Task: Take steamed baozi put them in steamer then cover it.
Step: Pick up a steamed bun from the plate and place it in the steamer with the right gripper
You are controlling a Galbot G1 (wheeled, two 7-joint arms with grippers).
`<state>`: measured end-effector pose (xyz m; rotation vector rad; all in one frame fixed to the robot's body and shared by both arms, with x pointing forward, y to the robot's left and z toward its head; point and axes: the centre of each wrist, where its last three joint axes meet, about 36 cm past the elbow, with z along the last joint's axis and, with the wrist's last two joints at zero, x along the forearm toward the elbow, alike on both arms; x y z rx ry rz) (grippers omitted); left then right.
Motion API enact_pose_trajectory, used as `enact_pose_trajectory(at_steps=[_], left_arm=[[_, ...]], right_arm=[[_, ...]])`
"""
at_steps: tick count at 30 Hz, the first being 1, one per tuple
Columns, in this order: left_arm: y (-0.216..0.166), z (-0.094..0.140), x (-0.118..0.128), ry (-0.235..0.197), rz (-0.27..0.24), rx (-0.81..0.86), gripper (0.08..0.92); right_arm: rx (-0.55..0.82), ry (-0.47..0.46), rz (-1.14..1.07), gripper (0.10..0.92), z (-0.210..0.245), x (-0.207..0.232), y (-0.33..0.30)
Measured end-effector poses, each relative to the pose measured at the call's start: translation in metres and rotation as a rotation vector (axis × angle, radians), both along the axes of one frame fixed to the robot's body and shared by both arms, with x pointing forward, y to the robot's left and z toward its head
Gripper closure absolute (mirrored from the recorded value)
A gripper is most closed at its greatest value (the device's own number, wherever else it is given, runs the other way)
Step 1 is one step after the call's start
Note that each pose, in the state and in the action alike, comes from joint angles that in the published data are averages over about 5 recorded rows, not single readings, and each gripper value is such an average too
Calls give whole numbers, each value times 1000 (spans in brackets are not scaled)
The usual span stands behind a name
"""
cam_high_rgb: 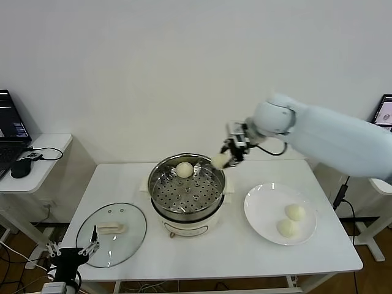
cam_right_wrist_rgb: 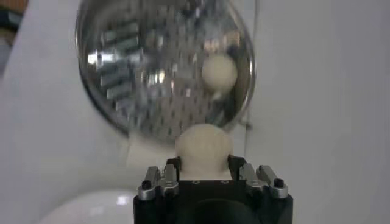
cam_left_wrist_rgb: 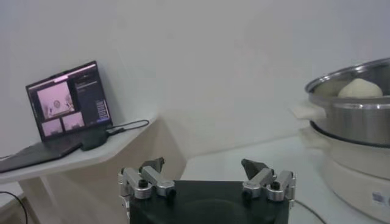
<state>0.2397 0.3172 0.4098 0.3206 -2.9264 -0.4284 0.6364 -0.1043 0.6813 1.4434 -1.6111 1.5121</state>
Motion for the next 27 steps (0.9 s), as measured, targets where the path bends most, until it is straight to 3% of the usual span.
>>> enact_pose_trajectory(at_steps=[10, 22, 27], left_arm=[[5, 0, 2, -7, 21, -5, 177], [5, -5, 7, -6, 22, -8, 177], [5, -5, 8, -8, 22, -9, 177]], right_arm=[[-24, 55, -20, 513, -46, 5, 84], [-41, 78, -75, 513, -91, 10, 137], [-41, 86, -94, 464, -101, 10, 148]])
